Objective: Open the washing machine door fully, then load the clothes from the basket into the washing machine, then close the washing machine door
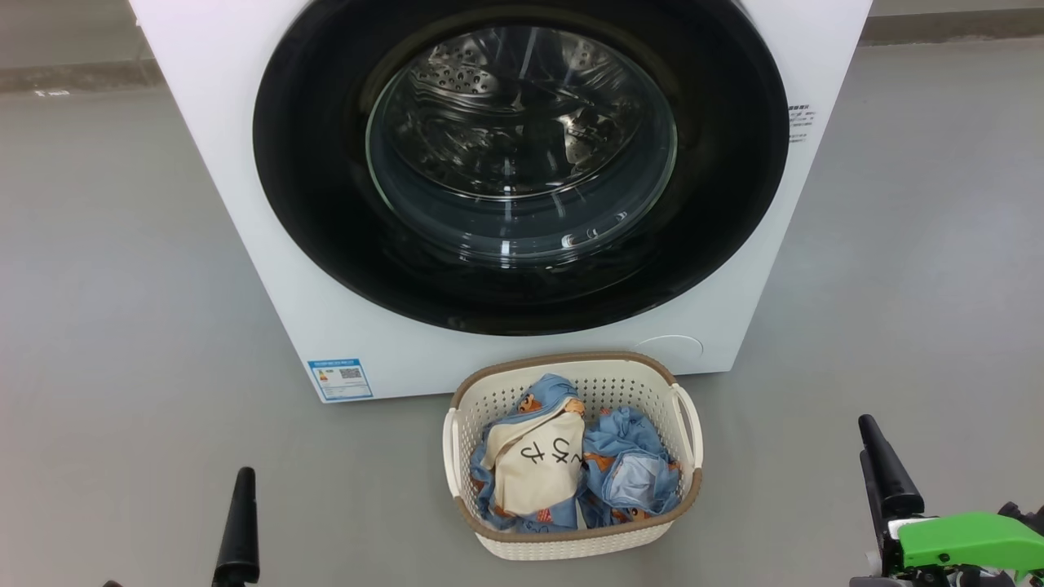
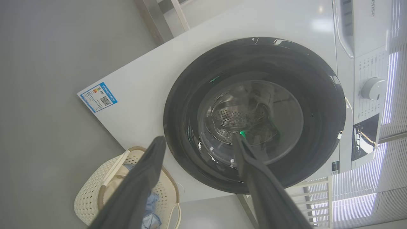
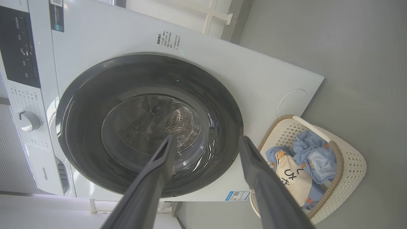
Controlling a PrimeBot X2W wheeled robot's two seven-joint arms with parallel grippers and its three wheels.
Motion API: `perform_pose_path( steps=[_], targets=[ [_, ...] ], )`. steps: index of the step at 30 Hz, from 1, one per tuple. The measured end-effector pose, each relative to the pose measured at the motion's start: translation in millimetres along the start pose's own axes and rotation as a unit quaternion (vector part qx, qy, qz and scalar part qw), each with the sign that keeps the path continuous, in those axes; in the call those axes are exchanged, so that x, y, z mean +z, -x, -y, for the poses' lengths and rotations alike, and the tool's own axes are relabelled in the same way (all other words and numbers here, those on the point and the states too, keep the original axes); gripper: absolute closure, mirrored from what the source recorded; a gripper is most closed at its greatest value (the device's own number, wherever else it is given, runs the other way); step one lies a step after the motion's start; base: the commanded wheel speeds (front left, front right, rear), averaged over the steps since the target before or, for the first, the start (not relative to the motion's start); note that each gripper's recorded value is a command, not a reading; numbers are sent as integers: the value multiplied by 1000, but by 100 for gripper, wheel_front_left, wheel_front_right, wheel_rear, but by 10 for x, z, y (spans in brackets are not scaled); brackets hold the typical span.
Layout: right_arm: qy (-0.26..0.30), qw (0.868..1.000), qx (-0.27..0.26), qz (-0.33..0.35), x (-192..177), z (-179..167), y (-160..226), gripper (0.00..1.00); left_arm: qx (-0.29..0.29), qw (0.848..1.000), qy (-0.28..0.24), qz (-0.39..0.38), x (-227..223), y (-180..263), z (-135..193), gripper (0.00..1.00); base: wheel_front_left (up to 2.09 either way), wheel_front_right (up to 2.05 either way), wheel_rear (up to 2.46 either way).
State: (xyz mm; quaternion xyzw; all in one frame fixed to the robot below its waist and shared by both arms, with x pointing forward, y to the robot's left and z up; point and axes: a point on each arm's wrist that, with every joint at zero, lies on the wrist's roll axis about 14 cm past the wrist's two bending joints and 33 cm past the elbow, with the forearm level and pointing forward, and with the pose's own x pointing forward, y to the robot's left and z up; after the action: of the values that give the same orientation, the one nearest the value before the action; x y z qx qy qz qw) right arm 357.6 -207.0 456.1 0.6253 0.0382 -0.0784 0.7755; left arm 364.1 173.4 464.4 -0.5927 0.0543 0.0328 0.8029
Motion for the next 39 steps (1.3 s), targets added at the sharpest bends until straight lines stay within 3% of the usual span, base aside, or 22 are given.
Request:
perform_pose_path(
  steps=[16,39],
  targets=[
    [108,994,9,2,9,-34,20,0,-22,990,-136,-3,-49,-38,115,0,0,0,0],
    [241,970,34,2,-22,-117,29,0,-47,953,-301,-2,-110,-45,192,0,0,0,0]
  ],
)
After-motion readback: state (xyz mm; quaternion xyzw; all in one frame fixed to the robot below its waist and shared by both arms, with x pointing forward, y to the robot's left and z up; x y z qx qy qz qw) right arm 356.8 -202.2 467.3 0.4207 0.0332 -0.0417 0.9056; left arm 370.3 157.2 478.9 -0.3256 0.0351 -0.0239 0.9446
